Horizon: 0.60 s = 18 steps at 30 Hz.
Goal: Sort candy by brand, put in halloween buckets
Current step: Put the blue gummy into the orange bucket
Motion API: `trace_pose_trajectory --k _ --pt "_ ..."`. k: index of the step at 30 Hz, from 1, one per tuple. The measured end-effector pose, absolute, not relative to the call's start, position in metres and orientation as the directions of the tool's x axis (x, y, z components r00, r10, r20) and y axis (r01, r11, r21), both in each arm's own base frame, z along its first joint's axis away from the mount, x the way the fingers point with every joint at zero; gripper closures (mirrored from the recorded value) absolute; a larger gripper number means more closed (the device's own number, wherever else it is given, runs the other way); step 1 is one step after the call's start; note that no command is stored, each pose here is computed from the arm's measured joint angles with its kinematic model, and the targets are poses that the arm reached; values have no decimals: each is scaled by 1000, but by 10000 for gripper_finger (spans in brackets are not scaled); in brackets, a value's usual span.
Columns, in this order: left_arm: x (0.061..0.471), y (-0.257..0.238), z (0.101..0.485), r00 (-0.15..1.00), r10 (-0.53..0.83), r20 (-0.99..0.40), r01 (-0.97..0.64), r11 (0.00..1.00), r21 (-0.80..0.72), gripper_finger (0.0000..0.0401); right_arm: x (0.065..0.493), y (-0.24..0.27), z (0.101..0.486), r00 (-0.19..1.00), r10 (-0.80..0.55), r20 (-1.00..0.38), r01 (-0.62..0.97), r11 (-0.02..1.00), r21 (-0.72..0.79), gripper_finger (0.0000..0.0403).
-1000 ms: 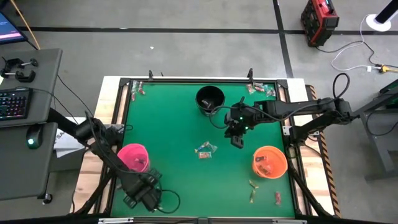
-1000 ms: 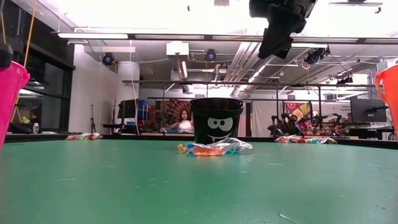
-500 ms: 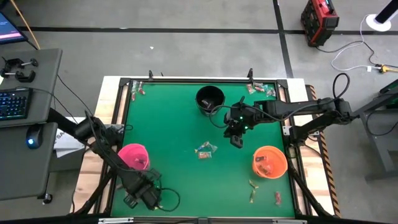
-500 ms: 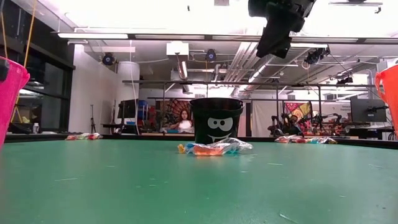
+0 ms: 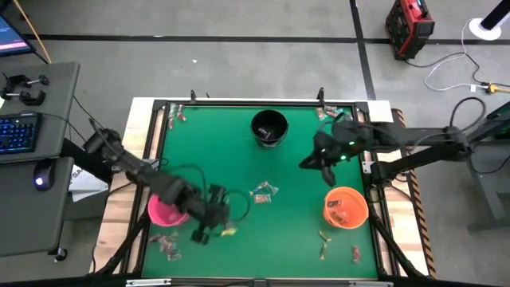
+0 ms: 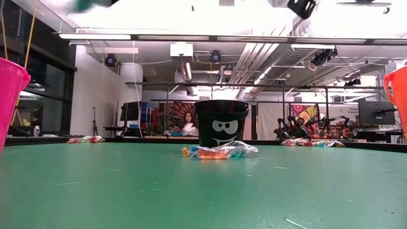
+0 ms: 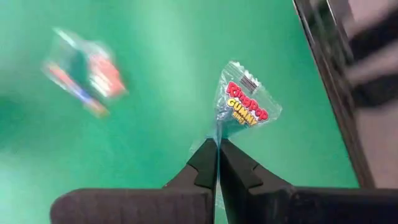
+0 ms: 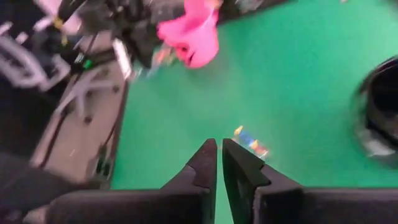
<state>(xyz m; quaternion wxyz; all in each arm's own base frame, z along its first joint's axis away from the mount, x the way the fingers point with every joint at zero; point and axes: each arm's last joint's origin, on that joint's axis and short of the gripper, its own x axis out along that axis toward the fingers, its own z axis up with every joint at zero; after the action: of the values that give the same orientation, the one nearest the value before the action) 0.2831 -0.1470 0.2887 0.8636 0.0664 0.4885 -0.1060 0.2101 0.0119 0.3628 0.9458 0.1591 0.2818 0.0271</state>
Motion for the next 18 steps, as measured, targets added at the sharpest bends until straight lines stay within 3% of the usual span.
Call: trace_pose_trajectory --k 4,10,14,18 --pt "322 -111 302 668 -86 -739 178 983 46 401 192 6 378 897 -46 -439 162 959 231 386" --pt "382 -70 287 781 -43 -623 65 998 13 401 175 0 389 906 -214 -366 278 951 134 386" --pt "420 -67 269 825 -88 -559 95 995 -17 401 175 -3 390 886 -304 -351 365 923 122 374" --pt "460 -70 254 873 -150 -465 179 984 18 401 177 -7 389 835 -433 -339 494 862 114 333"
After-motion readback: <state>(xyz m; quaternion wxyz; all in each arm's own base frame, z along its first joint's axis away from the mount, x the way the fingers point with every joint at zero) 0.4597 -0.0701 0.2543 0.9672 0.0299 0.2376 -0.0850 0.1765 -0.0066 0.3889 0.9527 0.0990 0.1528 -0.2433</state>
